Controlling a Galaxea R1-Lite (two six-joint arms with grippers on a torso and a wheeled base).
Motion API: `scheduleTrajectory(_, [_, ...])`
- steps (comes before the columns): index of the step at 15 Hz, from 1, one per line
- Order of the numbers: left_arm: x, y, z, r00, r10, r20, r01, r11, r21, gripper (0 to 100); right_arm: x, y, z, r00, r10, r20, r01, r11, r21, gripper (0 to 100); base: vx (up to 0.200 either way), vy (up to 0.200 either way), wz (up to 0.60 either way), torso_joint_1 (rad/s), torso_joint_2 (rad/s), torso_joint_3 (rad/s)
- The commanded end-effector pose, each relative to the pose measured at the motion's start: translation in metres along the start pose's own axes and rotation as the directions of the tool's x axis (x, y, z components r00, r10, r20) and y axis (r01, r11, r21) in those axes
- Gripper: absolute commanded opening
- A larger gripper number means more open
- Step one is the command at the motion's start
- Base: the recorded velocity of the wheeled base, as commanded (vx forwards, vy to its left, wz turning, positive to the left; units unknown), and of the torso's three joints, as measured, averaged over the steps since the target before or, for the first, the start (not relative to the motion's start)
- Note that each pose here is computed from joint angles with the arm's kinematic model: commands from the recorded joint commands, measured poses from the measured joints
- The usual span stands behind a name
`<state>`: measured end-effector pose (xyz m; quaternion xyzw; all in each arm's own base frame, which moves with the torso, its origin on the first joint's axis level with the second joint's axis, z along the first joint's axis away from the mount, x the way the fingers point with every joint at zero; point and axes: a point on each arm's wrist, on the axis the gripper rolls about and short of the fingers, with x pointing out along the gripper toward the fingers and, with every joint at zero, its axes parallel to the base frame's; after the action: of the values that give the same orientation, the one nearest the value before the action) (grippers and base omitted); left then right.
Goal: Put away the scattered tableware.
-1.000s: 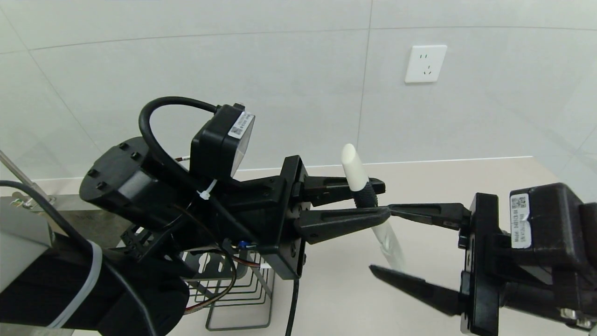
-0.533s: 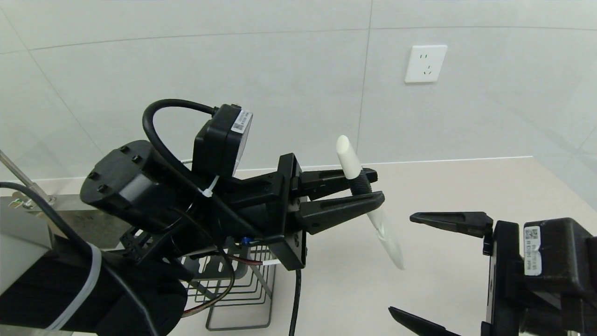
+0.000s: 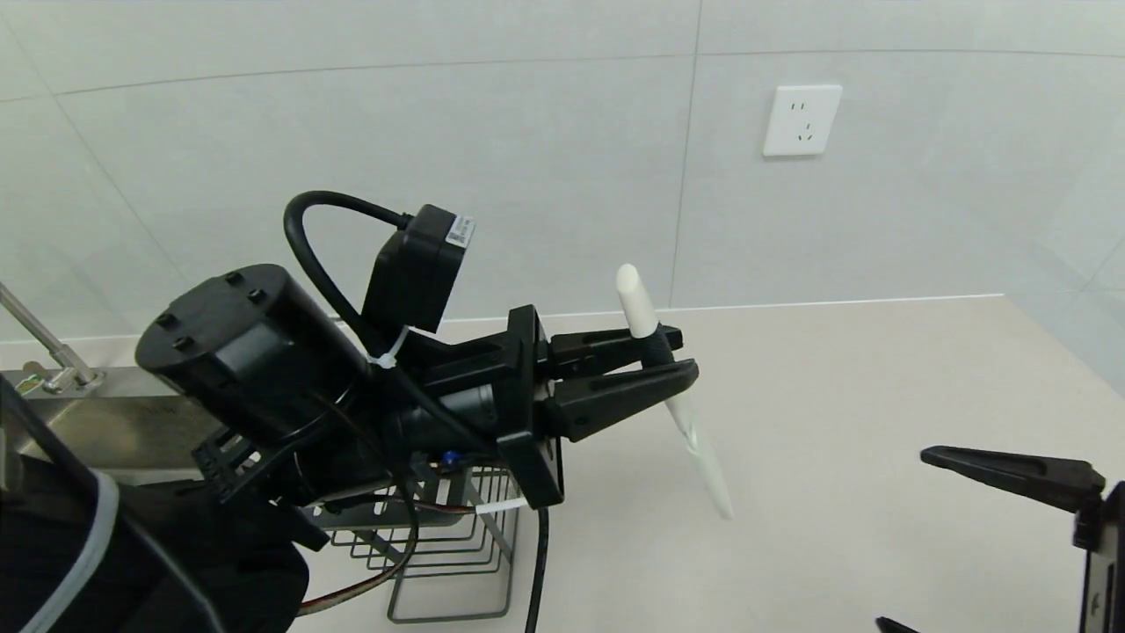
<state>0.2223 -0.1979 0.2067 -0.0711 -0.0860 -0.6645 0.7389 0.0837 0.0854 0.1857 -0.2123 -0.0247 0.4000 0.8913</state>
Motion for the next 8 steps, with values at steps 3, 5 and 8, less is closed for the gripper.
scheduleTrajectory(3, [-0.023, -0.008, 0.016, 0.997, 0.058, -0.047, -0.057, 0.998, 0.031, 0, -0.077, 0.006, -0.032, 0.945, -0.327, -0.002, 0.317, 0.916, 0.244, 100, 0.000, 0.000, 0.00, 0.000, 0.00, 0.000])
scheduleTrajectory(5, [-0.031, -0.011, 0.018, 0.993, 0.081, -0.085, -0.077, 0.996, 0.047, 0, -0.094, 0.011, -0.040, 0.913, -0.408, 0.018, 0.390, 0.884, 0.259, 100, 0.000, 0.000, 0.00, 0.000, 0.00, 0.000])
scheduleTrajectory(8, [-0.040, -0.023, 0.034, 0.989, 0.089, -0.119, -0.082, 0.995, 0.064, 0, -0.120, 0.014, -0.033, 0.816, -0.568, 0.103, 0.516, 0.798, 0.311, 100, 0.000, 0.000, 0.00, 0.000, 0.00, 0.000])
